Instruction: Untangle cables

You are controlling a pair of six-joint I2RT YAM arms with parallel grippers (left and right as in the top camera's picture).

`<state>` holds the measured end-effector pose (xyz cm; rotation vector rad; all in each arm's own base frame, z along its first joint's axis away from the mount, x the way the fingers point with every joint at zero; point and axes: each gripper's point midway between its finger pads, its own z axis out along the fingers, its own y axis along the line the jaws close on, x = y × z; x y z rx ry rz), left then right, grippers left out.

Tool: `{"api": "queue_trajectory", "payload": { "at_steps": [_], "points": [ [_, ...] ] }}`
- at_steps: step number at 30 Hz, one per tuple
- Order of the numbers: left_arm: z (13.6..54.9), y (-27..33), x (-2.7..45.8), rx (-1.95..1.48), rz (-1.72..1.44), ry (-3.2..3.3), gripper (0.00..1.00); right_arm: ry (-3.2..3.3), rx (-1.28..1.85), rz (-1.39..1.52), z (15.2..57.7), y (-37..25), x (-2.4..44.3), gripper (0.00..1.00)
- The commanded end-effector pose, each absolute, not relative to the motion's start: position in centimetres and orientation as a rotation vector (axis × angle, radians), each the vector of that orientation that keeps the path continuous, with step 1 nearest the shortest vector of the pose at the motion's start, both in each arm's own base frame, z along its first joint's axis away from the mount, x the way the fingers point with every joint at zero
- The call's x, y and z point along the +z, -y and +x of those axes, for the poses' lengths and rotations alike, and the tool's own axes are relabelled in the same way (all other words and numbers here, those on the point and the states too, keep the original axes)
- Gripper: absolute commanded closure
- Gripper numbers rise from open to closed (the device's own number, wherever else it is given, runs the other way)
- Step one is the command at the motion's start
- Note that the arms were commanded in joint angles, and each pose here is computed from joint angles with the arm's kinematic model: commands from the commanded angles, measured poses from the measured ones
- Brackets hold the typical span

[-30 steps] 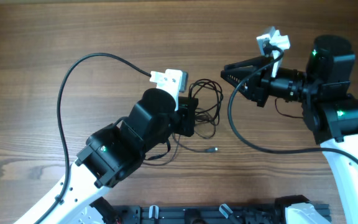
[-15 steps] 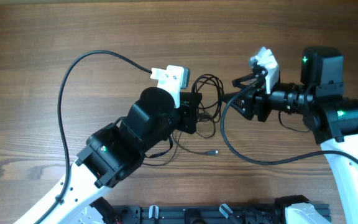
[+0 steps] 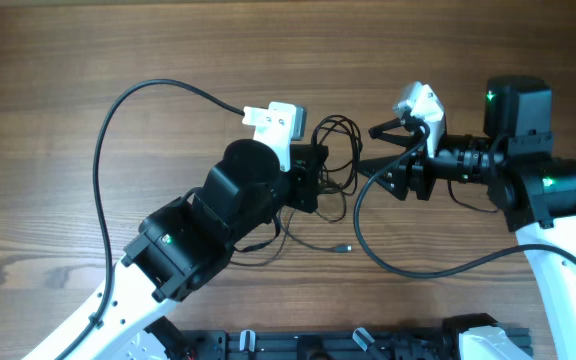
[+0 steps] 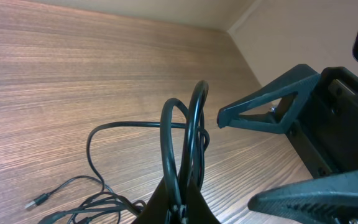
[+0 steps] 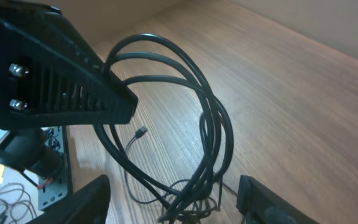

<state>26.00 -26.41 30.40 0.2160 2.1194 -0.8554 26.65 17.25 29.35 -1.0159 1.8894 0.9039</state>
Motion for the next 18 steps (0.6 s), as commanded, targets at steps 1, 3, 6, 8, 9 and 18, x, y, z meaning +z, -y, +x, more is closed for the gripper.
{"api": "queue_trajectory", "payload": {
  "at_steps": [1, 3, 6, 8, 9, 18],
  "points": [
    [25.7, 27.1, 30.4, -0.910, 0.234, -2.122, 0.96, -1.800, 0.950, -1.093, 26.4, -17.9, 29.9, 0.29],
    [25.7, 27.3, 30.5, -0.919, 0.239, -2.117, 0.96, -1.769, 1.022, -1.109, 26.2, -18.4, 29.9, 0.31],
    [25.9, 27.5, 30.2, -0.915, 0.240, -2.127, 0.96, -1.701, 1.109, -1.147, 25.6, -19.0, 29.9, 0.38],
    [26.0, 27.6, 29.8, -0.912, 0.236, -2.138, 0.96, -1.720, 1.126, -1.142, 25.7, -19.1, 29.1, 0.42],
    [26.0, 27.6, 29.8, -0.919, 0.223, -2.141, 0.96, -1.728, 1.132, -1.139, 25.6, -19.1, 28.9, 0.42],
    [26.0, 28.7, 31.8, -1.013, 0.238, -2.066, 0.96, -1.875, 1.026, -1.083, 27.0, -18.1, 26.9, 0.43]
  ]
}}
